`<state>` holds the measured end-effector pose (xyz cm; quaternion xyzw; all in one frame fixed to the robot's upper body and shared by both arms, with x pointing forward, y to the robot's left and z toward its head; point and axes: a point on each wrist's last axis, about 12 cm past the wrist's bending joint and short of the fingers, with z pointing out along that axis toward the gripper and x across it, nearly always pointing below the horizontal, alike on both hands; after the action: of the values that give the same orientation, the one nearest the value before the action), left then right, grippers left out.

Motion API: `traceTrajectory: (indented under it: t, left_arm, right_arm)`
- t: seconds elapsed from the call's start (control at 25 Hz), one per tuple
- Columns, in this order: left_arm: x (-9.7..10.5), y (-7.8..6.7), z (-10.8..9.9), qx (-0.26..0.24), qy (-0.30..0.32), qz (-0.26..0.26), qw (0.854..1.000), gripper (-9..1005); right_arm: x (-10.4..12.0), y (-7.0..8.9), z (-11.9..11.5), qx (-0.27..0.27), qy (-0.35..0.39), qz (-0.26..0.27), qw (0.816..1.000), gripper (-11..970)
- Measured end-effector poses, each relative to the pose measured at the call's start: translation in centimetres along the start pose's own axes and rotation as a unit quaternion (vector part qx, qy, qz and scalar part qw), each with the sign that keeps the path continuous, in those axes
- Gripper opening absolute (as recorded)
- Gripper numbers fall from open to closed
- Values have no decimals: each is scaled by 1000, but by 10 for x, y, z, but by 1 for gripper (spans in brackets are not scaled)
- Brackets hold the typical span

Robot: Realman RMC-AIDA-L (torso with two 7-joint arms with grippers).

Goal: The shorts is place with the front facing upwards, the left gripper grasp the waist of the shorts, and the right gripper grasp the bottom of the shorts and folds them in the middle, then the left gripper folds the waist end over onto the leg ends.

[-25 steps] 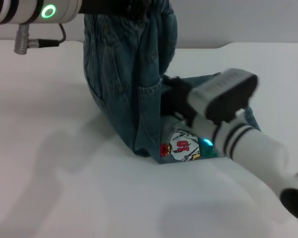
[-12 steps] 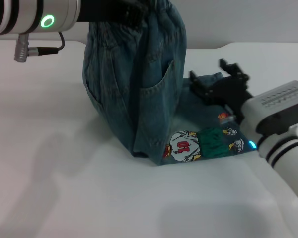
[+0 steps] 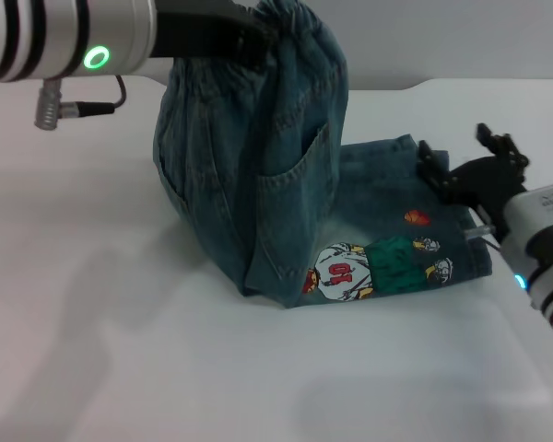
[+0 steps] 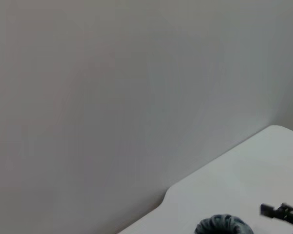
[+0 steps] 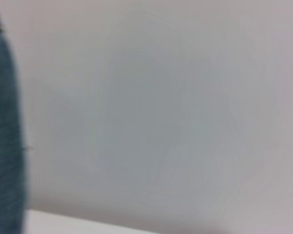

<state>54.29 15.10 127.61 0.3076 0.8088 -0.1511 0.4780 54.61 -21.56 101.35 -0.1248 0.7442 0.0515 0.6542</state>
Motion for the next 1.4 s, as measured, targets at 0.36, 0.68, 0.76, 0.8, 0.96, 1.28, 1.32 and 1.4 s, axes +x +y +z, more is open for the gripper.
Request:
traceTrajectory:
  t: [0.36,0.68,0.76,0.8,0.96,1.28,1.32,1.4]
  left_arm:
    - [17,-13,20,18,-29,-11,999,100]
    - [31,-50,45,73,-58,16,996,130]
    - [31,-54,48,81,-62,17,995,175]
    - [31,-55,49,84,-64,19,994,198]
    - [31,-55,51,81,-74,18,994,287]
    - [46,-39,50,29,-127,5,991,624]
    - [49,-36,51,22,-128,5,991,653]
    - [53,-32,52,12,-131,3,991,712]
  right_arm:
    - [5,-41,-49,126,-84,-14,988,830]
    - [7,-45,-62,145,-93,-7,985,830]
    - [7,-45,-63,144,-94,-7,985,830]
    - [7,-45,-63,144,-94,-7,985,830]
    - [6,-47,-64,147,-101,-9,984,830]
    - [0,-52,-87,208,-133,-39,968,830]
    - [-1,-53,-89,221,-132,-46,965,830]
    - [-3,-55,-97,241,-134,-49,960,830]
